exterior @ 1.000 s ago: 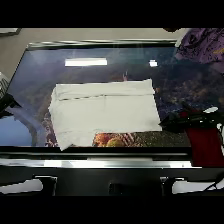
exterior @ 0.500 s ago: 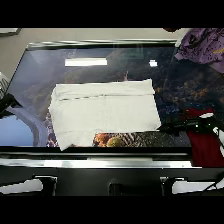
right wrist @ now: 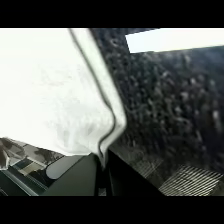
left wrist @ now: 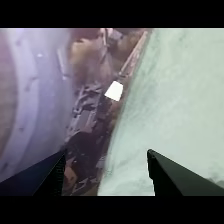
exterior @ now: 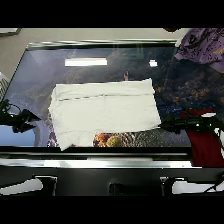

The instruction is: Fold the clothes and pants, and hang the long-sleeved shirts on hangers.

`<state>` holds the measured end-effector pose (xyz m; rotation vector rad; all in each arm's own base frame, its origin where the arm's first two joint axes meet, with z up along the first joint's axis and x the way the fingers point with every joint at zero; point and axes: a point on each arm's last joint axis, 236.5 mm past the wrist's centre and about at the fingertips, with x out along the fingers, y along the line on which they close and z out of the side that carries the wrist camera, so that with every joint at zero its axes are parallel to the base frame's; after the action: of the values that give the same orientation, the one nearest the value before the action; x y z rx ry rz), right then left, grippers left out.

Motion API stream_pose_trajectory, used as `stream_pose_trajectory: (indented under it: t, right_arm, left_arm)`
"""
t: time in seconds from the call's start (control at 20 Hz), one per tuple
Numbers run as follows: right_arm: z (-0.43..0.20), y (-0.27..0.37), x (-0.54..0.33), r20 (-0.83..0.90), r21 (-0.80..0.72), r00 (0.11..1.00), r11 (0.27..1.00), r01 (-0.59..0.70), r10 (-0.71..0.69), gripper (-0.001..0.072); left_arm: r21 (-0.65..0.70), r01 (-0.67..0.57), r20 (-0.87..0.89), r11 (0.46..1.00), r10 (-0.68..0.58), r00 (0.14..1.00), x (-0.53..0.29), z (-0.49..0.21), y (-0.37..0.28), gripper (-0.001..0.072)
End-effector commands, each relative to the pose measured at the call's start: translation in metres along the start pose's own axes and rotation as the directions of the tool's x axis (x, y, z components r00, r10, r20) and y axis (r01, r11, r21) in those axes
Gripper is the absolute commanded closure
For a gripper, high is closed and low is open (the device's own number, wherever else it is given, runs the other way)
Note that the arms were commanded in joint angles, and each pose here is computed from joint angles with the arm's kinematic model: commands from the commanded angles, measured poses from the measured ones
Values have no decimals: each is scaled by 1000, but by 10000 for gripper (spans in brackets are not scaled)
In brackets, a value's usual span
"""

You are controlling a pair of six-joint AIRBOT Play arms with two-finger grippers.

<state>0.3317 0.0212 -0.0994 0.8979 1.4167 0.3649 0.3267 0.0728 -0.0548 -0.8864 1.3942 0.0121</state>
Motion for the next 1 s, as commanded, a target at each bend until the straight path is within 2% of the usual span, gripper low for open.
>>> stream_pose_trajectory:
  t: [0.0, 0.3, 0.85, 0.9, 0.95]
  right_arm:
    - [1, 8, -4, 13, 6, 1000, 1000, -14, 14, 679]
    - [3, 9, -6, 23, 36, 1000, 999, -12, 11, 680]
    - [5, 10, -8, 35, 47, 999, 999, -7, 5, 680]
    - [7, 11, -10, 48, 42, 999, 999, -2, 0, 680]
    - [10, 11, -12, 64, 36, 998, 999, 4, -6, 681]
  left_arm:
    - [14, 184, -38, 983, -184, 982, 40, -35, -16, 137]
    - [-12, 190, -114, 982, -190, 975, 61, -70, -5, 138]
    - [94, 172, -170, 981, -155, 973, 81, -84, -25, 154]
    - [96, 172, -173, 980, -154, 973, 82, -85, -26, 258]
    - [96, 172, -173, 980, -154, 973, 82, -85, -26, 410]
